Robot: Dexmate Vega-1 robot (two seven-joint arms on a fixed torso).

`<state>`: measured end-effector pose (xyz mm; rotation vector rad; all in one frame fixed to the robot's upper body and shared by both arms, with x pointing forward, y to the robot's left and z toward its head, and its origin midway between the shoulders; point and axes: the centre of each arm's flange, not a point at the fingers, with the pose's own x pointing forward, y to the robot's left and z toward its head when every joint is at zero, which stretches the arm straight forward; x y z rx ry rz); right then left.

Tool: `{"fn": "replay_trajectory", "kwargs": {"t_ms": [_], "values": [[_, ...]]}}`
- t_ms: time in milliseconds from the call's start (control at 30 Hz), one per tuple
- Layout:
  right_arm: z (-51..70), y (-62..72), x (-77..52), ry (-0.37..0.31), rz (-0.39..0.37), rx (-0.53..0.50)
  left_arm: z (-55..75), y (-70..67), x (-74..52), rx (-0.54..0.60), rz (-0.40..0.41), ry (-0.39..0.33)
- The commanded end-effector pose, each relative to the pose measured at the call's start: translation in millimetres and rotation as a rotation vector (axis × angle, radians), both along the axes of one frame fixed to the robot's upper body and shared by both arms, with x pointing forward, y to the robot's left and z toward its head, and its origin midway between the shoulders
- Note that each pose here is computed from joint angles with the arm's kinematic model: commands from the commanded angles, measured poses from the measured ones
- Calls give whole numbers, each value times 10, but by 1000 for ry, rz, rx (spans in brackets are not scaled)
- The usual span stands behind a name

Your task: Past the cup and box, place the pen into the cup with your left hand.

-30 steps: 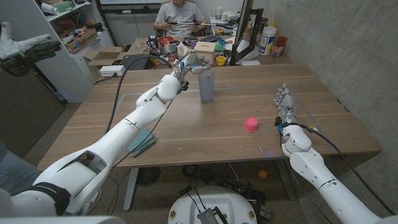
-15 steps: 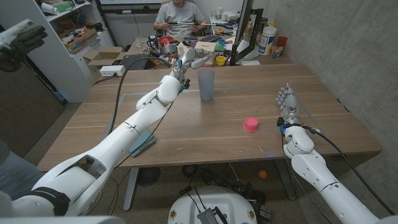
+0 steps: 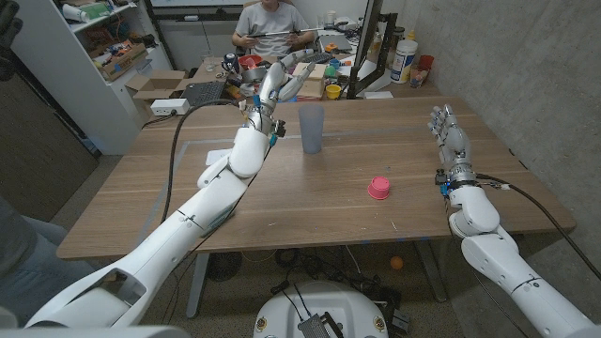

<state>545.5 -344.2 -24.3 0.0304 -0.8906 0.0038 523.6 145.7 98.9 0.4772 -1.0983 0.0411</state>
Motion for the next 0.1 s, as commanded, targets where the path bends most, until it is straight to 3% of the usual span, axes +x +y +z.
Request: {"fn": "replay_trajectory", "kwargs": {"t_ms": [33,100], "values": [[359,101,14,-155,131,-184,-497,-45,-176,-99,32,111],[378,149,41,-169,146,-189,-534,-54,-186,-92,32,125]]}}
